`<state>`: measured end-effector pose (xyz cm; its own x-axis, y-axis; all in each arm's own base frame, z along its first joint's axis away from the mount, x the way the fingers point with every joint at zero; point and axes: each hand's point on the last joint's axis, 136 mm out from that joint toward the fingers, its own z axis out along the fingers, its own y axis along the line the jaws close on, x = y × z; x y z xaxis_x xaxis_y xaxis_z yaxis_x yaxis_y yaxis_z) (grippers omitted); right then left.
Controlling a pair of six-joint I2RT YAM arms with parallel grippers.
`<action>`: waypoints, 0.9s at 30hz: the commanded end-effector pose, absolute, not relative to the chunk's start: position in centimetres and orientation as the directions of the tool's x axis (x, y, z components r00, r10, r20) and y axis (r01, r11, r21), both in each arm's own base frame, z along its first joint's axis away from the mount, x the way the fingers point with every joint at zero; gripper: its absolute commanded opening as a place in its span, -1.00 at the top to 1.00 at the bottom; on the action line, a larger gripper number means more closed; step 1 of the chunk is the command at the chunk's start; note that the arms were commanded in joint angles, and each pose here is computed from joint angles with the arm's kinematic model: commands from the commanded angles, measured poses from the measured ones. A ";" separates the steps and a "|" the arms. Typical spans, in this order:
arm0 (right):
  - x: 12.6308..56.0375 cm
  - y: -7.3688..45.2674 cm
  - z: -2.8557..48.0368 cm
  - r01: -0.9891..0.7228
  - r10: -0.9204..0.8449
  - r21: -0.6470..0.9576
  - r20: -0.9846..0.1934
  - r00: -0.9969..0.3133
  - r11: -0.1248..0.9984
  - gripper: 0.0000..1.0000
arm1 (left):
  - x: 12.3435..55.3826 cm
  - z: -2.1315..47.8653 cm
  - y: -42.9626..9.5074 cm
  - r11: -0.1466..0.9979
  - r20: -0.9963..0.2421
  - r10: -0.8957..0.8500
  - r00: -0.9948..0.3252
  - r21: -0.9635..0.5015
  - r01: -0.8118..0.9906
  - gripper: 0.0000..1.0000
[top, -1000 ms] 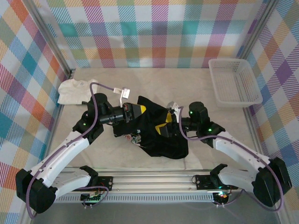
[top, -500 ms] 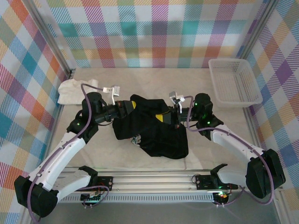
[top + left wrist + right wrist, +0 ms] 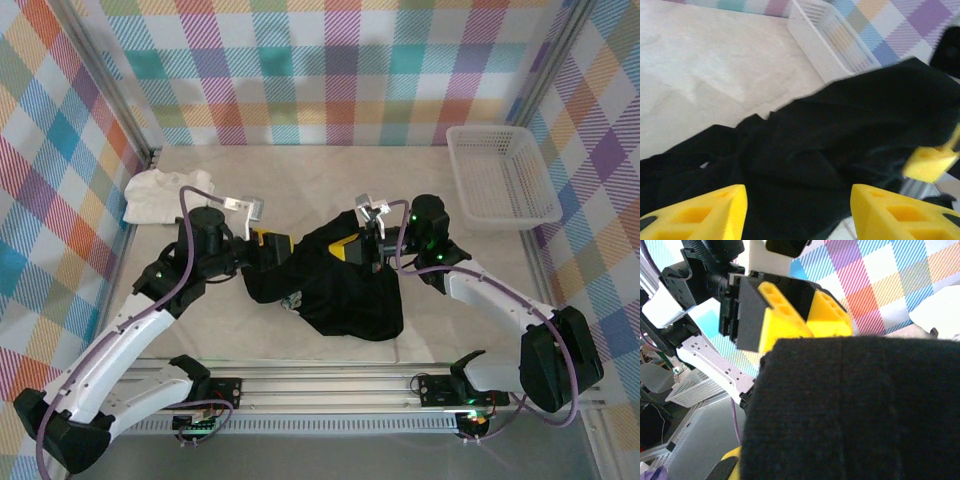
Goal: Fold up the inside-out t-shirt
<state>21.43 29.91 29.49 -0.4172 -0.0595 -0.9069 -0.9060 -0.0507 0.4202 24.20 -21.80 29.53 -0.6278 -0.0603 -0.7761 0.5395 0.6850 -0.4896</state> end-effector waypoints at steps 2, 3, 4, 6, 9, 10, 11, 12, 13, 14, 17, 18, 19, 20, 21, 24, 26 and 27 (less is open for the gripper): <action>21.1 29.9 31.1 -0.924 -0.052 0.371 -0.929 -0.367 -0.090 1.00 | 24.7 28.5 -23.8 0.647 -0.764 -0.026 -0.645 -0.505 0.572 -0.14; 21.0 29.9 31.1 -0.924 -0.054 0.371 -0.928 -0.368 -0.090 1.00 | 24.9 28.4 -24.3 0.635 -0.756 -0.032 -0.654 -0.520 0.570 -0.13; 20.9 29.9 31.1 -0.924 -0.053 0.371 -0.929 -0.367 -0.089 1.00 | 25.3 28.5 -24.8 0.624 -0.753 -0.041 -0.657 -0.533 0.571 -0.13; 20.8 29.8 31.2 -0.925 -0.054 0.370 -0.929 -0.366 -0.090 1.00 | 25.9 28.8 -25.7 0.595 -0.752 -0.054 -0.657 -0.553 0.583 -0.12; 20.6 29.7 31.1 -0.924 -0.055 0.372 -0.928 -0.368 -0.089 1.00 | 26.4 28.6 -26.9 0.562 -0.735 -0.053 -0.676 -0.581 0.588 -0.09; 20.6 29.7 31.1 -0.924 -0.054 0.372 -0.928 -0.368 -0.087 1.00 | 26.6 28.4 -27.3 0.554 -0.727 -0.049 -0.685 -0.590 0.587 -0.05; 20.5 29.6 31.0 -0.925 -0.055 0.372 -0.928 -0.368 -0.084 1.00 | 26.8 28.0 -27.5 0.553 -0.716 -0.047 -0.696 -0.599 0.579 0.00; 20.5 29.6 30.9 -0.926 -0.055 0.369 -0.929 -0.366 -0.080 1.00 | 27.0 27.7 -27.6 0.557 -0.709 -0.045 -0.703 -0.602 0.572 0.06; 20.5 29.5 30.9 -0.928 -0.055 0.366 -0.930 -0.363 -0.073 1.00 | 27.1 27.2 -27.7 0.564 -0.699 -0.041 -0.714 -0.606 0.561 0.16; 20.5 29.4 30.9 -0.930 -0.055 0.362 -0.932 -0.359 -0.066 1.00 | 27.3 26.9 -27.6 0.574 -0.694 -0.043 -0.718 -0.606 0.551 0.27; 20.5 29.2 30.8 -0.937 -0.064 0.348 -0.936 -0.345 -0.032 1.00 | 27.6 26.9 -27.1 0.596 -0.699 -0.064 -0.713 -0.600 0.534 0.65; 20.6 29.1 30.7 -0.939 -0.070 0.344 -0.937 -0.342 -0.014 1.00 | 27.5 27.2 -26.9 0.592 -0.703 -0.078 -0.706 -0.603 0.535 0.78; 20.7 28.8 30.6 -0.940 -0.078 0.342 -0.937 -0.342 0.011 1.00 | 27.5 27.8 -26.7 0.577 -0.706 -0.102 -0.701 -0.616 0.537 0.90; 21.1 28.5 30.4 -0.937 -0.082 0.346 -0.934 -0.349 0.046 1.00 | 27.2 28.9 -26.6 0.540 -0.710 -0.129 -0.693 -0.636 0.551 0.98; 21.5 28.2 30.3 -0.933 -0.082 0.351 -0.931 -0.357 0.080 1.00 | 27.0 29.8 -26.5 0.500 -0.711 -0.154 -0.686 -0.655 0.566 1.00; 22.9 27.3 29.8 -0.907 -0.067 0.377 -0.916 -0.395 0.186 0.94 | 25.5 33.6 -26.0 0.331 -0.710 -0.233 -0.664 -0.700 0.633 1.00; 23.4 27.3 29.6 -0.892 -0.063 0.399 -0.905 -0.420 0.214 0.88 | 24.3 36.2 -25.6 0.220 -0.716 -0.269 -0.644 -0.697 0.683 1.00; 23.6 27.3 29.5 -0.886 -0.059 0.410 -0.900 -0.431 0.217 0.85 | 23.7 37.0 -25.5 0.184 -0.719 -0.275 -0.638 -0.691 0.699 1.00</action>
<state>22.51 27.65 28.76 -0.4363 -0.0711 -0.8970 -0.8928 0.1586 0.4216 26.19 -25.42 31.36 -0.6920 -0.2264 -0.6854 0.5771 0.3969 -0.7138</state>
